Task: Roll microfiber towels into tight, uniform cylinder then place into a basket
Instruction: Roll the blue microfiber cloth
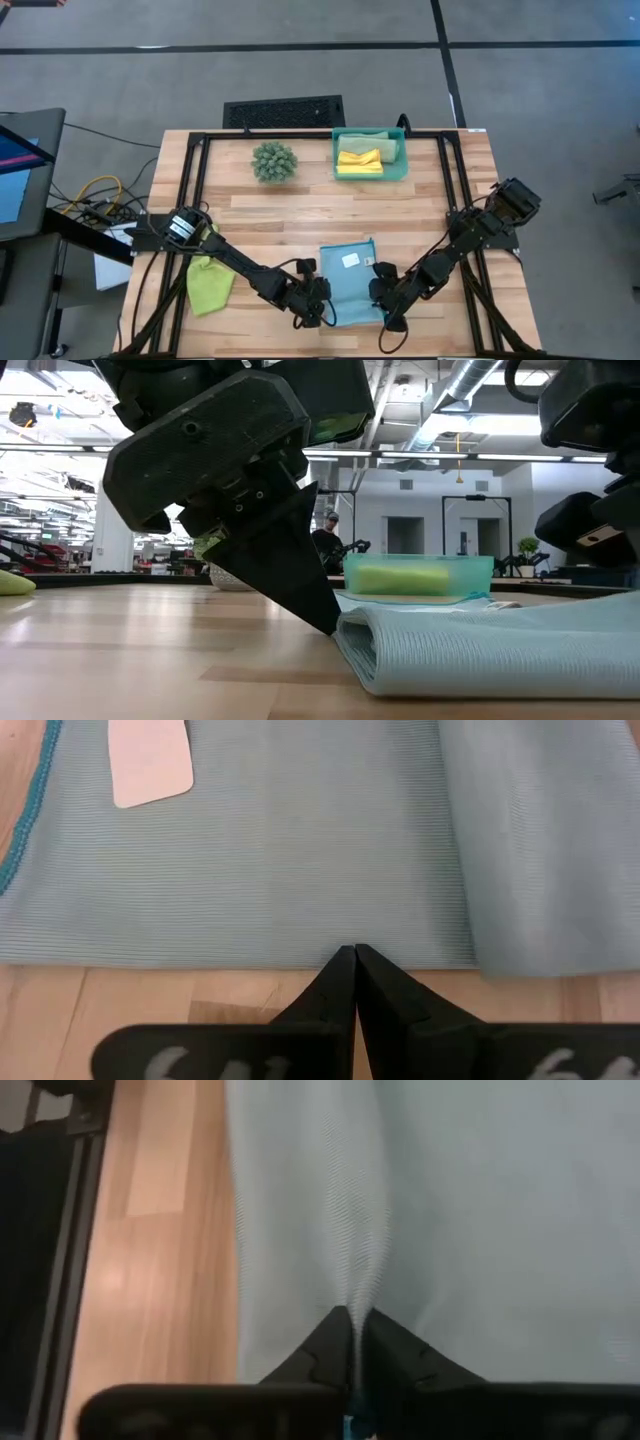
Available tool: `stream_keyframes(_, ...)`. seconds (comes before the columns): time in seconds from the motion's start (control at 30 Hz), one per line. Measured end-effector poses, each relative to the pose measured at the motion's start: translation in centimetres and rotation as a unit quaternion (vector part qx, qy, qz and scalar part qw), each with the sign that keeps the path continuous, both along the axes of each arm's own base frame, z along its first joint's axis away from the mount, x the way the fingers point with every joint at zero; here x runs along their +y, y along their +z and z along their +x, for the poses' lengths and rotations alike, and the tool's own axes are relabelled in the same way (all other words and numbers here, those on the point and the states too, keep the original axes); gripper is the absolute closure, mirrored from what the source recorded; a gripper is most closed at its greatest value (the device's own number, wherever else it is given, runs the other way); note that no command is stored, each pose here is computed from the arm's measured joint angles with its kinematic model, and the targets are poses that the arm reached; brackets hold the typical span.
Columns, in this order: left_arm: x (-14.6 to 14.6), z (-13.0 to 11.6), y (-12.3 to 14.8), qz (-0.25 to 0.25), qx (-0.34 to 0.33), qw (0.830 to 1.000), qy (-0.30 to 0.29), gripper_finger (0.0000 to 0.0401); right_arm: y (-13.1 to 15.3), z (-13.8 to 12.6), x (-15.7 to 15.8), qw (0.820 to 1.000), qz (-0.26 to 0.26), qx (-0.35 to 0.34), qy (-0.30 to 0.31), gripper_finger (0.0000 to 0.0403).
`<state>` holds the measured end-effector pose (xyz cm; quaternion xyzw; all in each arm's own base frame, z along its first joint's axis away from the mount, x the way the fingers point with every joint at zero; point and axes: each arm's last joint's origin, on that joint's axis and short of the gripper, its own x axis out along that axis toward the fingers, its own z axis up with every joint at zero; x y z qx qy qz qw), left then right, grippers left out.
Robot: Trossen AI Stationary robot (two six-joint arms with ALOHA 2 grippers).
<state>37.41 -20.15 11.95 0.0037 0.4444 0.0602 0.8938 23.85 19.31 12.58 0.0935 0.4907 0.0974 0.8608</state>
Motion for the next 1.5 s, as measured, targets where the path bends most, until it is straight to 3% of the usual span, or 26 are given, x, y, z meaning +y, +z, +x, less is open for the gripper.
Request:
stream_keyframes(0.37,-0.8,0.7,1.9,0.037,-0.012,0.999,0.015,0.0401,-0.1,-0.1,-0.1,1.0,-0.002,0.004,-0.016,0.0261)
stream_keyframes(0.53,-1.9,1.1,3.2,0.04,-0.036,0.999,-0.006,0.0401,1.0,-0.2,-0.2,1.0,0.013,-0.006,-0.024,0.0246)
stream_keyframes(0.83,-2.6,0.6,2.7,0.028,-0.022,0.998,-0.059,0.0401,1.8,-1.1,0.3,1.0,0.002,-0.019,-0.024,0.0294)
stream_keyframes(1.2,-1.6,-0.3,0.6,0.022,0.0,0.998,-0.054,0.0401,1.2,-2.0,-0.1,0.998,-0.023,0.03,-0.042,0.0363)
stream_keyframes(1.5,-2.2,0.4,2.3,0.022,-0.014,0.999,-0.039,0.0401,1.2,-2.1,0.1,0.999,-0.023,0.029,-0.04,0.0379)
